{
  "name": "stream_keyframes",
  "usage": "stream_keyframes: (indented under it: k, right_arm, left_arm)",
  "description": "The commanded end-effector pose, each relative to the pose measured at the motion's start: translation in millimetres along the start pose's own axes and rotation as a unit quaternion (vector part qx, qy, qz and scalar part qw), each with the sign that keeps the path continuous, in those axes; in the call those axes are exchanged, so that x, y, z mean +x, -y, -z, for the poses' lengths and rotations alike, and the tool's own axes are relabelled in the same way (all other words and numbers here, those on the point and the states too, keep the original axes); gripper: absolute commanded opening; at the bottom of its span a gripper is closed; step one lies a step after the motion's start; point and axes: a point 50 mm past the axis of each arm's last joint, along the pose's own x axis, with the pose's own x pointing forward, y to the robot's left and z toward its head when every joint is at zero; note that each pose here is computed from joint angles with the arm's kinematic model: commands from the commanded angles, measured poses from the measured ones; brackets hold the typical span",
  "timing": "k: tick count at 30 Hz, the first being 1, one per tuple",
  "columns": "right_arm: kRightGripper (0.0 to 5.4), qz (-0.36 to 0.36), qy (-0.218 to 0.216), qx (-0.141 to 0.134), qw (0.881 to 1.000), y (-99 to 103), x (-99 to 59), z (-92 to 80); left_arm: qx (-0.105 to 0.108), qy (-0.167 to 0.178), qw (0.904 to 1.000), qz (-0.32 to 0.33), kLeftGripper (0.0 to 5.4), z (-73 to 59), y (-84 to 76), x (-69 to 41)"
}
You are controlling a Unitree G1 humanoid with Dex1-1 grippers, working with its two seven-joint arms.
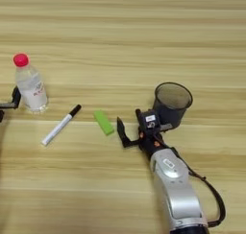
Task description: Move the objects on the table
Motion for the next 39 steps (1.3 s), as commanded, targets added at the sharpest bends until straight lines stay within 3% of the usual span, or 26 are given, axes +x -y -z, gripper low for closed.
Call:
stream_keyframes:
  k: [1,10,13,16,20,24,31,39]
  right_arm:
    - [5.39,0.000,-0.069,0.011,0.998,-1.4,-9.6,24.4]
    - [5.39,0.016,-0.110,0.017,0.994,7.9,-9.2,40.5]
    - [5.39,0.011,-0.113,0.043,0.993,8.4,-9.4,41.1]
    - [5.39,0.010,-0.097,0.070,0.993,13.2,-11.7,30.1]
    - [5.39,0.014,-0.073,0.084,0.994,22.2,-17.9,6.8]
    - [5.39,0.003,-0.100,0.104,0.990,21.5,-20.3,12.4]
    - [5.39,0.000,-0.117,0.097,0.988,24.9,-19.2,15.6]
    - [5.39,0.004,-0.136,0.083,0.987,44.3,-17.1,-9.8]
  left_arm:
    - [0.001,0.005,1.0000,0.000,5.40,-1.1,1.4,-0.4]
    - [0.001,0.006,1.0000,0.001,5.40,-1.5,2.3,-1.1]
    - [0.001,0.007,1.0000,0.001,5.40,-1.6,2.5,-1.2]
    - [0.000,0.007,1.0000,0.001,5.40,-1.6,3.3,-1.3]
    - [-0.001,0.007,1.0000,0.002,5.40,-1.6,4.3,-1.2]
    - [-0.002,0.009,1.0000,0.002,5.40,-1.9,6.4,-1.8]
    - [-0.003,0.010,0.9999,0.003,5.40,-1.9,9.5,-2.5]
    - [-0.009,0.019,0.9998,0.005,5.40,-2.2,21.6,-6.4]
